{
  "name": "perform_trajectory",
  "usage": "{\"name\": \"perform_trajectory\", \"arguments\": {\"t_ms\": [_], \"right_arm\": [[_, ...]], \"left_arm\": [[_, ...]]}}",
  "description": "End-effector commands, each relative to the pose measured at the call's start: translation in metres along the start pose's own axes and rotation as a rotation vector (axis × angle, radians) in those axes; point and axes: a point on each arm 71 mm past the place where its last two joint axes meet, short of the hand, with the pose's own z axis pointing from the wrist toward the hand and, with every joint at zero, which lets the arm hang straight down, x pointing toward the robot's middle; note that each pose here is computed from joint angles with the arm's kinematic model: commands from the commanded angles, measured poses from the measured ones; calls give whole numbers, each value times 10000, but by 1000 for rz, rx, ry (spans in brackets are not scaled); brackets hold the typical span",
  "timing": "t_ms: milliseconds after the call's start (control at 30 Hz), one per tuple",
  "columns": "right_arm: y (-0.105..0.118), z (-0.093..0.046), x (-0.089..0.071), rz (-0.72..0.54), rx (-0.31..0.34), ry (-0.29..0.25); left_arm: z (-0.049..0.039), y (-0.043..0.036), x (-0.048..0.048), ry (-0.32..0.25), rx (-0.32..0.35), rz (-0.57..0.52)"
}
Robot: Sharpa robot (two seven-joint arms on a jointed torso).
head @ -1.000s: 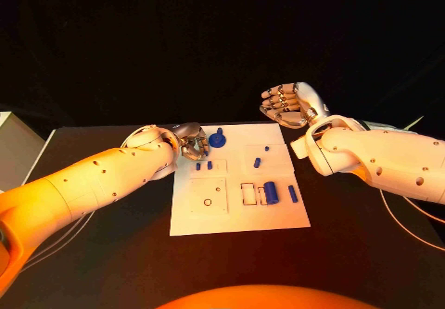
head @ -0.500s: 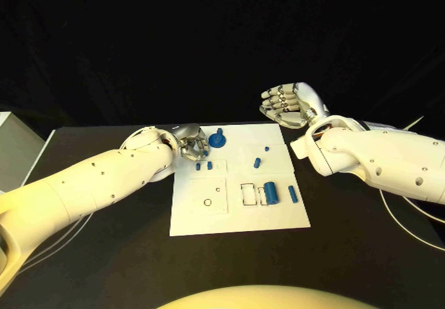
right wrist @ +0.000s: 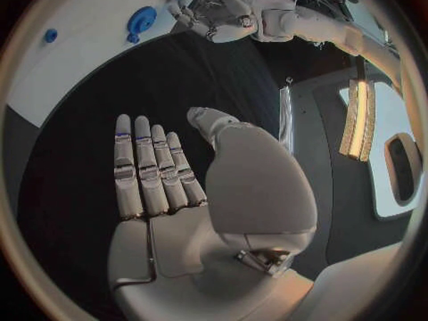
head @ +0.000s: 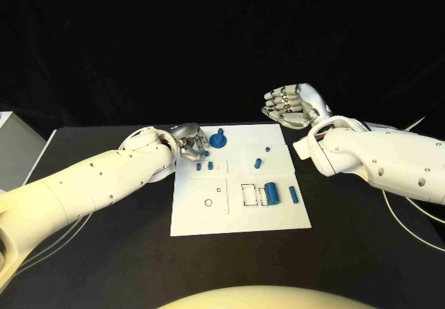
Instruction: Assemble the parts on the task board
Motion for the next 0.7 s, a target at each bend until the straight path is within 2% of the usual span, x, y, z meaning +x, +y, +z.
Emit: {"name": "perform_trajectory", "arguments": {"t_ms": [33, 167, 200, 233, 367, 433, 600, 700], "right_arm": [[-24, 3, 27, -41, -3, 71], [-78, 12, 28, -88, 5, 129], [-112, 16, 31, -121, 11, 167], [-112, 16, 31, -121, 11, 167], [-204, 20, 37, -257, 17, 273], [-234, 20, 42, -319, 18, 308], [-308, 17, 49, -506, 25, 378], [-341, 9, 59, -616, 26, 395]], "left_arm": [[-12, 33, -24, -14, -11, 2], [-44, 97, -72, -20, -22, -3], [-62, 125, -103, -25, -26, -9], [-62, 125, -103, -25, -26, -9], [-125, 212, -247, -56, -34, -62], [-157, 242, -311, -75, -34, -103], [-296, 329, -503, -143, -5, -322], [-412, 384, -557, -181, 34, -498]]}}
